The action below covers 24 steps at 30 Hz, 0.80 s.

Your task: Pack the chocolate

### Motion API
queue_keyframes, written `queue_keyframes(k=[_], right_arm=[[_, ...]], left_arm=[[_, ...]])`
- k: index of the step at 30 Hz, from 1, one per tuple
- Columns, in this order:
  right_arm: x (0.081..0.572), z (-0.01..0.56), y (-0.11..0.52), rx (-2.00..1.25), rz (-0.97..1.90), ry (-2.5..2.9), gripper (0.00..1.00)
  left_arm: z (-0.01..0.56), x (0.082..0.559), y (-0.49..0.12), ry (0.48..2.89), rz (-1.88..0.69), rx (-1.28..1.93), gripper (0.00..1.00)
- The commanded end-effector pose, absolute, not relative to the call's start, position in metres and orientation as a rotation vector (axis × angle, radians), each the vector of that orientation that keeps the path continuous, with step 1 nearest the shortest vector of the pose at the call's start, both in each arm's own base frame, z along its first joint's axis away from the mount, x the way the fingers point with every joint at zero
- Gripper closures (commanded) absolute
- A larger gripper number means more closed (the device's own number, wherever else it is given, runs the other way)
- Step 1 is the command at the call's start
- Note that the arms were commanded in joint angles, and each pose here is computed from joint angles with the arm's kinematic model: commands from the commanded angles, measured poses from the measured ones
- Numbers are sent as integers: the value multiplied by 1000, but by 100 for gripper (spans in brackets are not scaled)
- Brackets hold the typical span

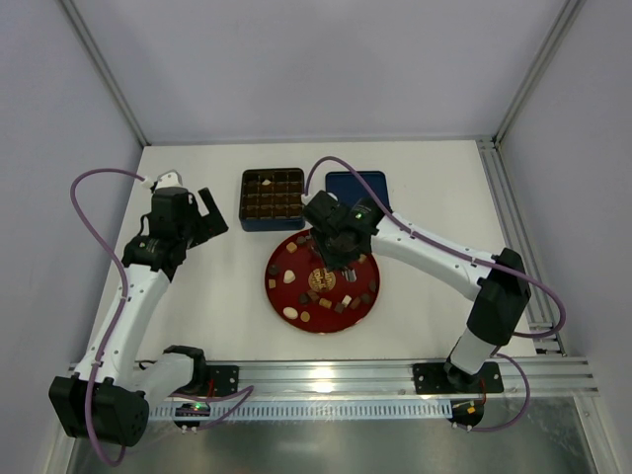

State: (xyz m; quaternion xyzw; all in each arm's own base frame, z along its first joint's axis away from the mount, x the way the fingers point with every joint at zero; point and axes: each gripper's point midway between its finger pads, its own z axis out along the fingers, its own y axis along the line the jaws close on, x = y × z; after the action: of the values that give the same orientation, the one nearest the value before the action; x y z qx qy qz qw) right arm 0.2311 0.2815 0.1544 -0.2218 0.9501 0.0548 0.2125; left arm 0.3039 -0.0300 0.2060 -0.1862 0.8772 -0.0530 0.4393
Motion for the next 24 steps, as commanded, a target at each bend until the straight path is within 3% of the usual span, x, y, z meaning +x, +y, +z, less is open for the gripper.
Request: queue_keyframes(k=[1,24], right_arm=[[239,180,285,-590,198,2566,64],[239,141,294,-643,183,2626,63]], left_arm=[[210,307,-27,2155,-124,-470,0],[210,307,-25,2154,-116,-470,0]])
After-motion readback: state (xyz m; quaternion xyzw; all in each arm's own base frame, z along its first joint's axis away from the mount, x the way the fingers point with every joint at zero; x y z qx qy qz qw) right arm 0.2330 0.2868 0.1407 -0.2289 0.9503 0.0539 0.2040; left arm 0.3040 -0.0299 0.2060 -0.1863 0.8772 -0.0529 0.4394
